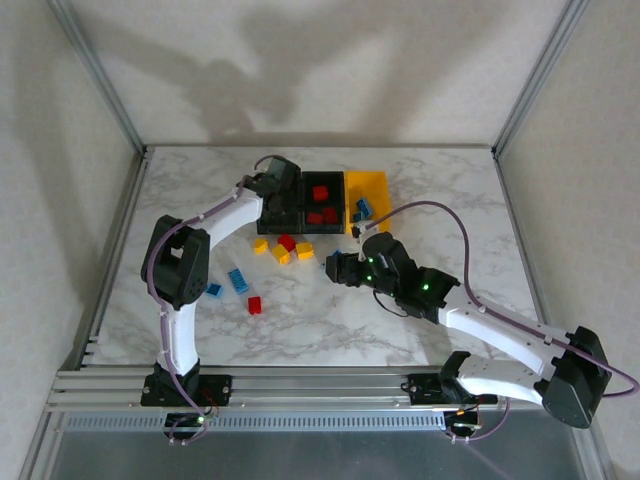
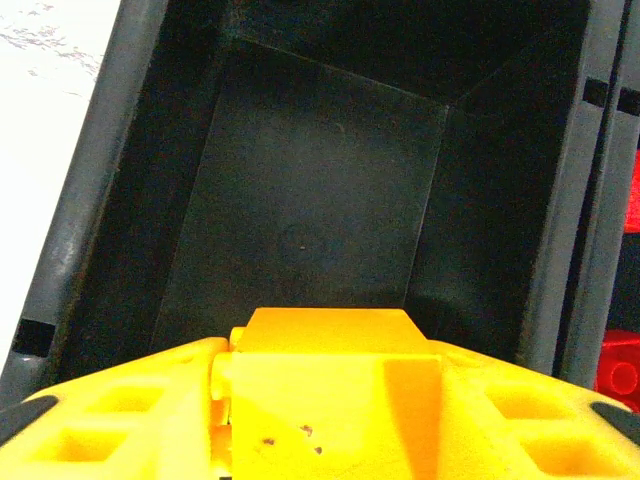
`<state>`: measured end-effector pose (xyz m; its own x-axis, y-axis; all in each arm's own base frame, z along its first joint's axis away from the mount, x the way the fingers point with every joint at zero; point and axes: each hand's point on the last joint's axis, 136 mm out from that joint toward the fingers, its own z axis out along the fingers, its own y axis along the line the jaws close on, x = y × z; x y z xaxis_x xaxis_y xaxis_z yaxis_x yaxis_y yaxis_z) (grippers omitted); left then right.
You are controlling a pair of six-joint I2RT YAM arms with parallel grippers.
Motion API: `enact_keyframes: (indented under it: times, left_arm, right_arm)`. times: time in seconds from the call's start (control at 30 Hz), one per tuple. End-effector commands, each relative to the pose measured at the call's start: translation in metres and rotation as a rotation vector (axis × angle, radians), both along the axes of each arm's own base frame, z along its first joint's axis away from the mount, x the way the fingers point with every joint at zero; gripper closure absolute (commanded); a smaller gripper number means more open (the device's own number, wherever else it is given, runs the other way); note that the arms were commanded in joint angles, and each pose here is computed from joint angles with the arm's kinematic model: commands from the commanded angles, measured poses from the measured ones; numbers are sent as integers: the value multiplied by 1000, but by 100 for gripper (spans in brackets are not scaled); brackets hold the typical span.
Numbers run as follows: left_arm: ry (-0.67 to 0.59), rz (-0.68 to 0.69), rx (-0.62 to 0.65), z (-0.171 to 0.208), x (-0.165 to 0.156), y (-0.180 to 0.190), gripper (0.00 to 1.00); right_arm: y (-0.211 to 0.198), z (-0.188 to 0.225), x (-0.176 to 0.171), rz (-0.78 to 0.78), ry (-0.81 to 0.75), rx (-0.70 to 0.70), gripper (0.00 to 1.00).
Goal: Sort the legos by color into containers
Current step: Place the lego in the container.
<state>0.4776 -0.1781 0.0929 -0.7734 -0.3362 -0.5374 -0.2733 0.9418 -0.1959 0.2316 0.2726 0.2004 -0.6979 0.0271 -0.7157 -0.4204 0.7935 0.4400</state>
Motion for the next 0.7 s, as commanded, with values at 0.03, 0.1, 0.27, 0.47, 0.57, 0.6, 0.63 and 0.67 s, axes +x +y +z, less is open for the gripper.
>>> enact_keyframes:
  times: [0.03,0.1,0.27,0.47,0.57,0.6,0.63,0.67]
  left_arm:
    - [1,0,36,5,-2,1,41]
    - [-6,-1,33,8,-1,1,38]
    - [-32,-9,16,26,-4,-1,40]
    - [-112,-55,-40,75,-27,-10,39]
    - [-144,-93,-94,90,-50,-13,38]
    - [-151,-109,-115,93,-60,-13,38]
    - [-155,-120,-131,95,-68,-12,38]
    - [-159,-136,-149,96,-78,-12,38]
  right_arm:
    - [-10,1,1,-32,-3,-6,42]
    - [-10,2,2,-34,-5,-5,42]
    - [-14,3,2,-46,-1,-11,42]
    - [-28,-14,8,-145,81,-72,34]
    - [-36,-24,14,-216,125,-98,28]
    - [-36,-26,15,-229,140,-95,27]
    - [-36,-30,17,-247,156,-97,27]
    - [-36,-34,19,-263,174,-103,27]
